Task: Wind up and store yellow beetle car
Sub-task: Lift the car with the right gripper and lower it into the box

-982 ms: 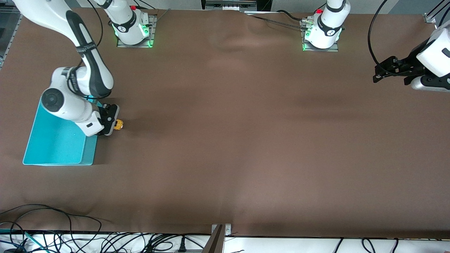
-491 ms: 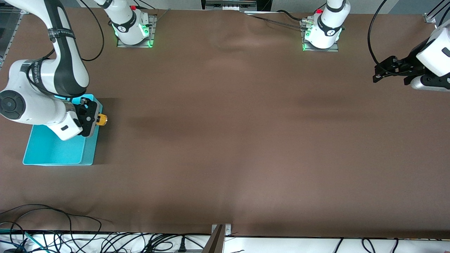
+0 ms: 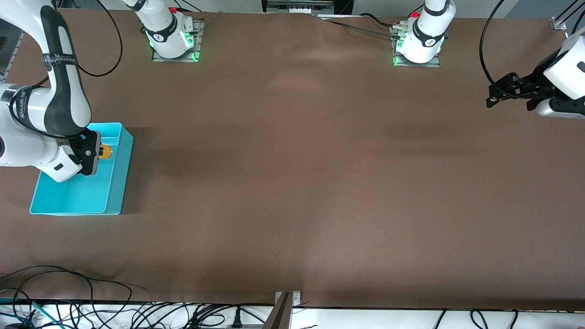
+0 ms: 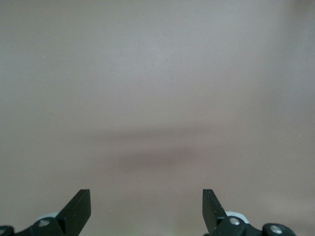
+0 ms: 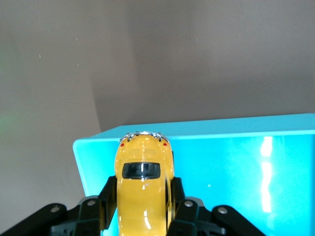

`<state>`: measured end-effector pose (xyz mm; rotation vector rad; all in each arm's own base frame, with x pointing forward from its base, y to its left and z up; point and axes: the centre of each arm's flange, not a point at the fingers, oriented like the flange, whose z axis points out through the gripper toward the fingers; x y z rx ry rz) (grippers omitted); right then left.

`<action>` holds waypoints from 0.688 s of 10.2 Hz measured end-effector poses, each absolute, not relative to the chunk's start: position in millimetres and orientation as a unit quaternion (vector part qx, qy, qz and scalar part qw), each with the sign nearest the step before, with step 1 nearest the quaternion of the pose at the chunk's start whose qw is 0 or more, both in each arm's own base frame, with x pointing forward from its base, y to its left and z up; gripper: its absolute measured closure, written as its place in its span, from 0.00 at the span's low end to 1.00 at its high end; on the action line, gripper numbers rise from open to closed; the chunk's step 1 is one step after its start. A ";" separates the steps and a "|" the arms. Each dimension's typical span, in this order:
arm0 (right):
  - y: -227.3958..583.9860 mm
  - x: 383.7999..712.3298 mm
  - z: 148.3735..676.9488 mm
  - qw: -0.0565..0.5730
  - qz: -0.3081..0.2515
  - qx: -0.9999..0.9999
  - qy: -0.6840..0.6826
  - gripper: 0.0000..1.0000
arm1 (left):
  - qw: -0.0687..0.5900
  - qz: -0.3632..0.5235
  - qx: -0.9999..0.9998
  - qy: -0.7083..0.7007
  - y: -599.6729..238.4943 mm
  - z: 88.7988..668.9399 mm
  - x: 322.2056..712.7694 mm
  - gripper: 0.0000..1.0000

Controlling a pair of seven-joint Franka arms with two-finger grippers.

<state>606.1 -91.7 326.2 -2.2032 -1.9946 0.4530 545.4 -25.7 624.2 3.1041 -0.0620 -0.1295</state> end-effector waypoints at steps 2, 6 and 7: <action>-115.6 602.9 310.5 0.072 0.146 -0.717 -0.678 0.52 | 0.017 -0.042 0.999 -0.020 -25.8 624.2 545.4 0.00; -150.9 596.2 273.5 0.083 0.144 -0.699 -0.696 0.52 | 0.017 -0.042 0.999 -0.020 -26.2 624.2 545.4 0.00; -154.6 595.7 265.0 0.083 0.142 -0.694 -0.701 0.52 | 0.017 -0.042 0.999 -0.020 -26.2 624.2 545.4 0.00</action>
